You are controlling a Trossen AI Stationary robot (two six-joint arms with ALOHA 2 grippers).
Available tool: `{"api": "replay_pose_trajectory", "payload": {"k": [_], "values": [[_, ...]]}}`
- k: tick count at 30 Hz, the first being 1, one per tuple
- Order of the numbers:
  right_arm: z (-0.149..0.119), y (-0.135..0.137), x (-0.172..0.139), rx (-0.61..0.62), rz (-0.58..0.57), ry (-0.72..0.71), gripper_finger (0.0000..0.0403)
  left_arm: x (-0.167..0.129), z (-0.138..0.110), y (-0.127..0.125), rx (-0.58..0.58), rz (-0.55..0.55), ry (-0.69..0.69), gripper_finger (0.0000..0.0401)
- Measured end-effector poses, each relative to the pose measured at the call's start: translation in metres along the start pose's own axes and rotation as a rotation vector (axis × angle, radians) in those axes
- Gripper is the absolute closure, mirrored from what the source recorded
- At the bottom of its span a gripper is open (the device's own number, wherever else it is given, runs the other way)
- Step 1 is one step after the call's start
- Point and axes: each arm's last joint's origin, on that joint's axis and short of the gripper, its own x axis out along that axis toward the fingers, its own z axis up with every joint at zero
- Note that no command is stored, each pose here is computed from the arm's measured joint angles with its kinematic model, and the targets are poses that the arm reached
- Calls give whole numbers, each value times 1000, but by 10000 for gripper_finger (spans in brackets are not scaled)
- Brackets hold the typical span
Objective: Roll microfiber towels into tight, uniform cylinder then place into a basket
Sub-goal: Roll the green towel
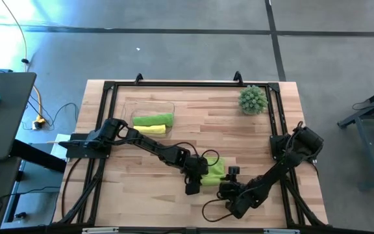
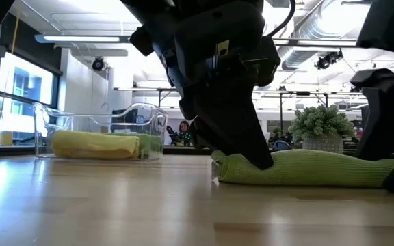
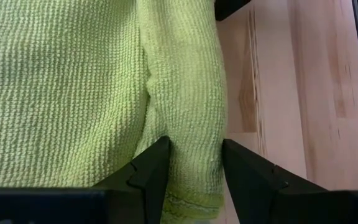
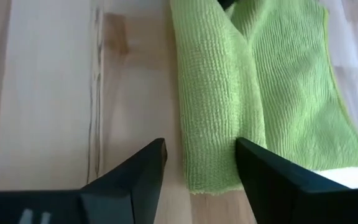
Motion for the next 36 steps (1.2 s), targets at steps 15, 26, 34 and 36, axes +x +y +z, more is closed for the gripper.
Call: {"api": "replay_pose_trajectory", "payload": {"k": [15,26,34,36], "values": [[0,-4,4,240,22,78,373,-37,-6,-41,203,-3,27,259],[19,-18,10,370,134,130,392,-33,-34,-100,540,427,-131,259],[33,-29,18,452,226,158,393,-21,-43,-111,557,575,-207,259],[34,-31,19,460,229,159,393,-13,-45,-105,556,591,-181,259]]}}
